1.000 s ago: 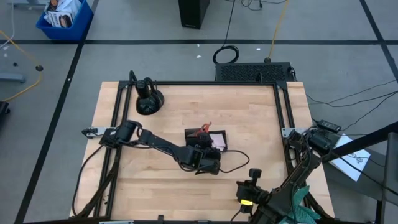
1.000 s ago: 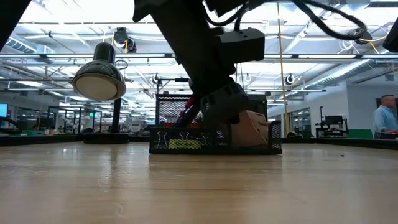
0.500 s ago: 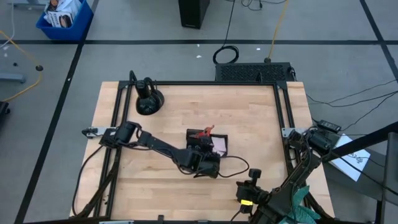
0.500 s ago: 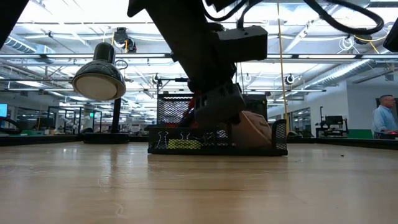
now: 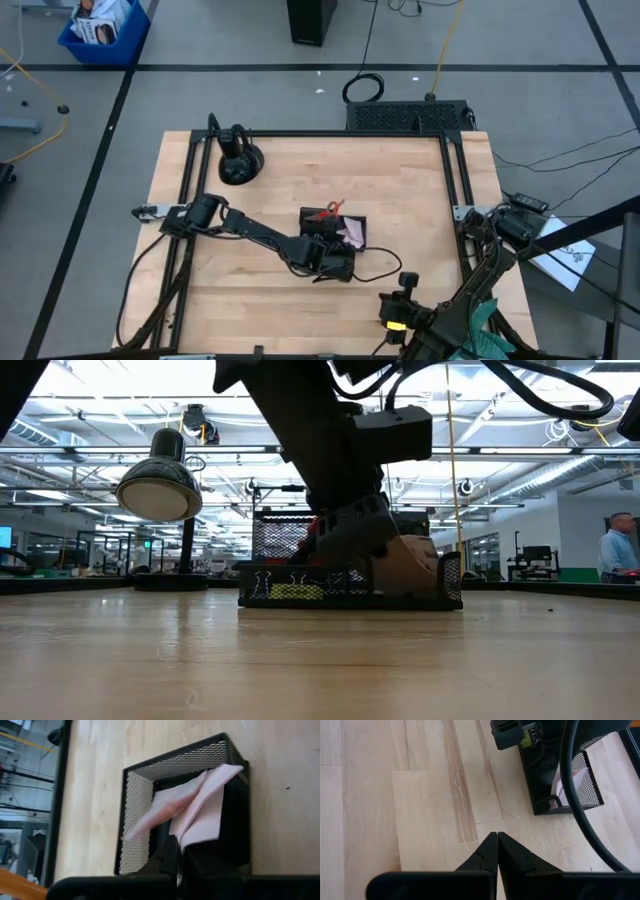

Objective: Pick and place office supplies into organizer
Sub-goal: Put the pink sticky notes into the black desk organizer

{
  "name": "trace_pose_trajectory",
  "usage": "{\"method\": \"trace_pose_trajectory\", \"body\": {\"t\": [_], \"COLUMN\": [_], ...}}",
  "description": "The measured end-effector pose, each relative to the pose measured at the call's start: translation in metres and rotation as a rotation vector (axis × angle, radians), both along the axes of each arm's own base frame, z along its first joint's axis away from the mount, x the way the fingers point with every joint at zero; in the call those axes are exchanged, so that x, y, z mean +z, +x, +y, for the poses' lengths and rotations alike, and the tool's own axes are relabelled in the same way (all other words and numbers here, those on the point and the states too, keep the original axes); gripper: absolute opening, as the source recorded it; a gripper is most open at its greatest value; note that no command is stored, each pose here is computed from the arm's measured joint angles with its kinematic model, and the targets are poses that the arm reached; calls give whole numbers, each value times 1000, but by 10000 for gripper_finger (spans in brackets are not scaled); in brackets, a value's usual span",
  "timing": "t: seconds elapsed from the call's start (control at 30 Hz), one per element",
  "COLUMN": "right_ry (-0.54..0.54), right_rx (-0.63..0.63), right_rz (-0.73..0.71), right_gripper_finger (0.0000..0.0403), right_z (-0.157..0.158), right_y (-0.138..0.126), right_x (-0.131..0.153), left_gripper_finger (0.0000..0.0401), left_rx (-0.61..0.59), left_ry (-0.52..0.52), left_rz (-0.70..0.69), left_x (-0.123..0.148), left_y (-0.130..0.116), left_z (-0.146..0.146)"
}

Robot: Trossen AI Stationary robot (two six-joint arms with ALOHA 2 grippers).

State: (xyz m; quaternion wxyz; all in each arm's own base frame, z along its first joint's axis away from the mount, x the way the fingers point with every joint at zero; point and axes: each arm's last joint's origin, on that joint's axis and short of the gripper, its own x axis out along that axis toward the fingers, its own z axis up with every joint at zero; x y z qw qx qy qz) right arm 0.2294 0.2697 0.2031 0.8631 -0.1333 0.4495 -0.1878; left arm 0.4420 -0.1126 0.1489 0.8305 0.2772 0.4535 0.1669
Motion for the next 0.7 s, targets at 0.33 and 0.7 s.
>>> {"method": "trace_pose_trajectory", "body": {"t": [0.33,0.7], "right_ry": [0,7], "right_rx": [0,-1], "right_rz": [0,-6], "right_gripper_finger": [2,2], "right_z": [0,1], "right_y": [0,1], "right_x": [0,0], "left_gripper_finger": [18,18], "left_rx": [-37,-53], "left_ry": [50,43], "left_rz": [16,58], "left_x": [0,41], "left_y": [-5,-8], "left_z": [-15,-36]}}
